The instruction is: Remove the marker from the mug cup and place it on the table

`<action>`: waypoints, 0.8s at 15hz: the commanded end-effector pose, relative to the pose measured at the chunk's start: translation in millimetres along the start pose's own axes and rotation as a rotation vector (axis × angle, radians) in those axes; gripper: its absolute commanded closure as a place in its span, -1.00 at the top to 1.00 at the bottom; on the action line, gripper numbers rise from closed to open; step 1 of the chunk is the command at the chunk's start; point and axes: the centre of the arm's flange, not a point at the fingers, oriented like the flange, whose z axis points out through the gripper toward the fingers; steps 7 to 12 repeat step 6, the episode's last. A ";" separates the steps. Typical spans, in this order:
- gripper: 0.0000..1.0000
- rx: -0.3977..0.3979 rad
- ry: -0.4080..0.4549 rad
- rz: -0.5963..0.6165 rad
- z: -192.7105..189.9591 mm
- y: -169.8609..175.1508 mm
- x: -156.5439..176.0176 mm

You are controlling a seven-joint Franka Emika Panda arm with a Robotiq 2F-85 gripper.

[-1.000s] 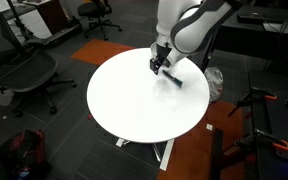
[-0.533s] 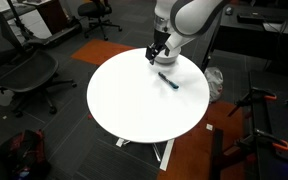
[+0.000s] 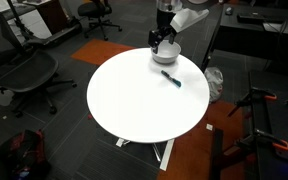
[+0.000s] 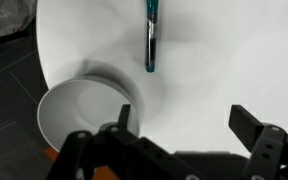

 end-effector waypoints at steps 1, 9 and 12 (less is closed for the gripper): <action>1.00 -0.010 -0.024 -0.002 -22.3 3.0 -10.4; 1.00 -0.001 -0.016 -0.001 -6.0 0.3 -1.8; 1.00 -0.001 -0.016 -0.001 -6.0 0.3 -1.8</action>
